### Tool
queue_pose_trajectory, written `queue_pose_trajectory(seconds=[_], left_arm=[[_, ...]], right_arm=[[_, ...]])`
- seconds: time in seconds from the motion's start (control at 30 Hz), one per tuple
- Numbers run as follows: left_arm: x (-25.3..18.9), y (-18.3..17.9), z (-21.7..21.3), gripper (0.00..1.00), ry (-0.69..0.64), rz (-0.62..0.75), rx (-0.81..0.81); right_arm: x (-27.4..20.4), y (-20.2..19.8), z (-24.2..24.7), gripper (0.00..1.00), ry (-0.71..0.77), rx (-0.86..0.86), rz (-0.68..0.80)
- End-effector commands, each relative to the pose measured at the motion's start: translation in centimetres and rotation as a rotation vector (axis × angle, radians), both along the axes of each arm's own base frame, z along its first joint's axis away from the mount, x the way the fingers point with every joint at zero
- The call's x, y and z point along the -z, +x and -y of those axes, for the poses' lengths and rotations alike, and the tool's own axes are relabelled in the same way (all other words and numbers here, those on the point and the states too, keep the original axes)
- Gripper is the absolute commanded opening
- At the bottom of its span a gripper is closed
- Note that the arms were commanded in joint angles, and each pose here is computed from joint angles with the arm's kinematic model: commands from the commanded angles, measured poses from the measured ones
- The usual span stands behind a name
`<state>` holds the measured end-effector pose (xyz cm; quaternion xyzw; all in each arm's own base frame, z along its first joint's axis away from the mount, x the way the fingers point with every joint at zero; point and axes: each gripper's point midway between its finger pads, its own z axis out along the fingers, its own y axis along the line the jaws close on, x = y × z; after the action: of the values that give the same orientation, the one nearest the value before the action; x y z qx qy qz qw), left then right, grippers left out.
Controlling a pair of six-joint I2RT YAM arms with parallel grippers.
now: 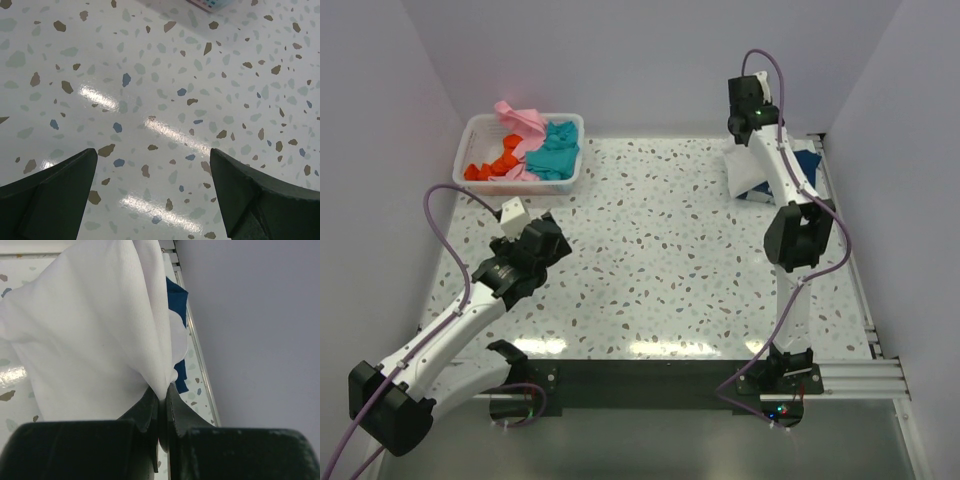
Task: Fold and stack the t-shirts
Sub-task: Neatly place the folded tshirt to the corner
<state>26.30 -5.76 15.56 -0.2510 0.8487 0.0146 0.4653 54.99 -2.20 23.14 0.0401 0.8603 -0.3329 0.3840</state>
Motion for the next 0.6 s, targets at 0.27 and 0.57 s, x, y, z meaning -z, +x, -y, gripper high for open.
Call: queue_pose_trajectory(seconds=[0.27,0.57], left_arm=[[-1.1,0.2,-0.9,1.0,0.01,0.036,-0.048],[-1.0,0.3,-0.8,1.0,0.01,0.033,-0.049]], right_arm=[[-3.6,-0.2,2.3,0.0,0.004,0.021,0.067],[0.4,-0.3,4.8,0.0,0.075,0.058,0.013]])
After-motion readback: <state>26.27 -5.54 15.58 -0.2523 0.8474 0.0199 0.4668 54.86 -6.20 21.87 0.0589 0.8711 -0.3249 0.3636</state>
